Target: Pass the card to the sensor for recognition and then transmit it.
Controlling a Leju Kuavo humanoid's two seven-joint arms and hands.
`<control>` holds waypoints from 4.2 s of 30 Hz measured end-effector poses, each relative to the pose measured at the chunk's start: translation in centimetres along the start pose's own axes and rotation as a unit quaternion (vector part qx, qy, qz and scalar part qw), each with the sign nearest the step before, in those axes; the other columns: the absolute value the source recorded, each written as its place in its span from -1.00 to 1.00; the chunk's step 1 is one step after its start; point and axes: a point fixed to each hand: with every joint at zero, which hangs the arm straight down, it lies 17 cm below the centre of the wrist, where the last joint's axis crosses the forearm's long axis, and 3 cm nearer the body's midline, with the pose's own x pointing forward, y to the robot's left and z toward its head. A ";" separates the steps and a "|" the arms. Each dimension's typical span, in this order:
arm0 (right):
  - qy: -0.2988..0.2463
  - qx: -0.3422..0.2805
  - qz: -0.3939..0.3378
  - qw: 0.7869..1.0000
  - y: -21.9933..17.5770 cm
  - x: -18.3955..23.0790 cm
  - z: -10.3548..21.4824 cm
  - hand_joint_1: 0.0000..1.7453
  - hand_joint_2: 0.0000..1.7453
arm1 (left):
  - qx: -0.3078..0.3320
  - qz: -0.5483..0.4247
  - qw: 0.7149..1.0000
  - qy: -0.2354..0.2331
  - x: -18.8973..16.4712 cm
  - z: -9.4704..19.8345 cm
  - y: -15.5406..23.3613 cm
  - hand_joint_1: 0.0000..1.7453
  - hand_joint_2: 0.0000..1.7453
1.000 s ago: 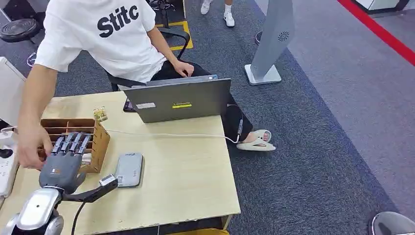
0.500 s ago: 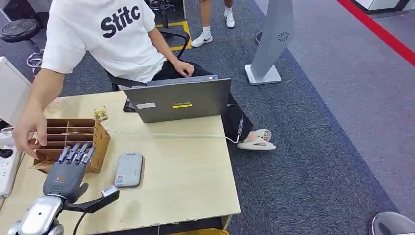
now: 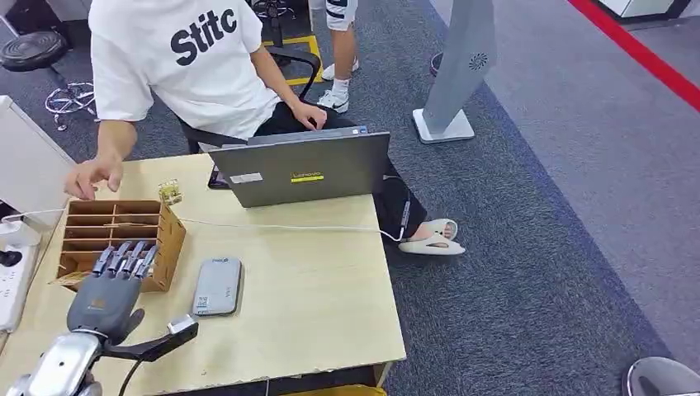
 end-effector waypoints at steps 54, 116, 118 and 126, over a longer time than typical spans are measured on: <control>-0.003 0.003 0.022 1.000 0.0 0.0 0.0 -1.00 1.00 | -0.017 0.019 0.999 0.048 -4.6 -0.2 -1.6 -0.30 1.00; -0.009 -0.008 0.037 0.999 -0.4 0.2 -0.1 -1.00 1.00 | 0.306 -0.038 0.937 0.164 -19.5 -4.0 26.0 -1.00 1.00; -0.009 -0.007 0.037 0.999 -0.4 0.2 -0.1 -1.00 1.00 | 0.309 -0.038 0.936 0.165 -19.5 -4.0 26.0 -1.00 1.00; -0.010 -0.006 0.039 0.999 -0.4 0.2 -0.1 -1.00 1.00 | 0.316 -0.030 0.932 0.172 -19.1 -4.1 25.7 -1.00 1.00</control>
